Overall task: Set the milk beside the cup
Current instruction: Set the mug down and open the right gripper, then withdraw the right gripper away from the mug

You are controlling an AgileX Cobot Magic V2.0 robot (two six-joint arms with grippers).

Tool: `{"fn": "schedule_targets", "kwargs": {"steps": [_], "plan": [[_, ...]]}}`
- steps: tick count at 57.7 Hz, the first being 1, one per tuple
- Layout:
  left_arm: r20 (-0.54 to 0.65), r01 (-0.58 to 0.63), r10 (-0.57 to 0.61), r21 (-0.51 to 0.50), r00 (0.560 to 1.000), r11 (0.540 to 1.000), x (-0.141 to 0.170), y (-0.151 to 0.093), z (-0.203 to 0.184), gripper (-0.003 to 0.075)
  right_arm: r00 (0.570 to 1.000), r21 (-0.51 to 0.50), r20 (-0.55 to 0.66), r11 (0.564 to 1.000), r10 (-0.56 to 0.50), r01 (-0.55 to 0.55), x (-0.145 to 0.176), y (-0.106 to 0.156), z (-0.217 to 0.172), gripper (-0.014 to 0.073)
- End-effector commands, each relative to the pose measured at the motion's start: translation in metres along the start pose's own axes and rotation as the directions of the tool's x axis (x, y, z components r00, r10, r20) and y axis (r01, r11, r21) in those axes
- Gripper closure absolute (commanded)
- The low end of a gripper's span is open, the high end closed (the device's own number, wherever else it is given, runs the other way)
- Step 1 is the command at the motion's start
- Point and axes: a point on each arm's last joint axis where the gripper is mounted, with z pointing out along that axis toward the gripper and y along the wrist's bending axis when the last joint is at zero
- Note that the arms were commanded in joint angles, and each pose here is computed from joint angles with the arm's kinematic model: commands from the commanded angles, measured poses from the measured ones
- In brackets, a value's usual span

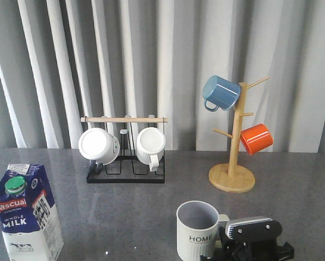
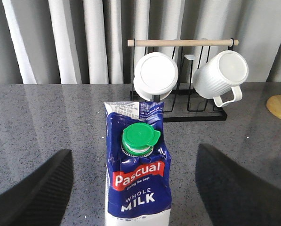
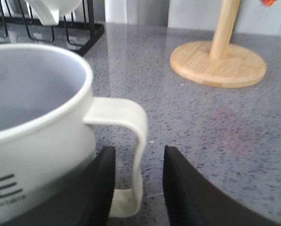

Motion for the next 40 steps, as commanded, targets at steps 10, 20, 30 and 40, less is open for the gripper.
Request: {"fn": "schedule_targets", "kwargs": {"steps": [10, 20, 30, 40], "plan": [[0.109, 0.017, -0.018, 0.018, 0.994, 1.000, -0.017, -0.002, -0.004, 0.0207, 0.989, -0.066, 0.139, 0.996, -0.049, 0.058, -0.023, -0.007, -0.038, 0.0316], [0.109, 0.017, -0.018, 0.018, 0.994, 1.000, -0.017, -0.002, -0.004, 0.0207, 0.978, -0.055, 0.204, 0.997, -0.043, 0.055, -0.050, -0.020, -0.069, 0.0316], [0.109, 0.017, -0.018, 0.018, 0.994, 1.000, -0.017, -0.002, -0.004, 0.0207, 0.969, -0.075, 0.231, 0.992, -0.086, 0.106, -0.085, -0.041, -0.100, 0.0316], [0.109, 0.017, -0.018, 0.018, 0.994, 1.000, -0.017, -0.002, -0.004, 0.0207, 0.955, 0.004, 0.269, 0.992, -0.124, 0.128, -0.109, -0.072, -0.138, 0.0316]]}}
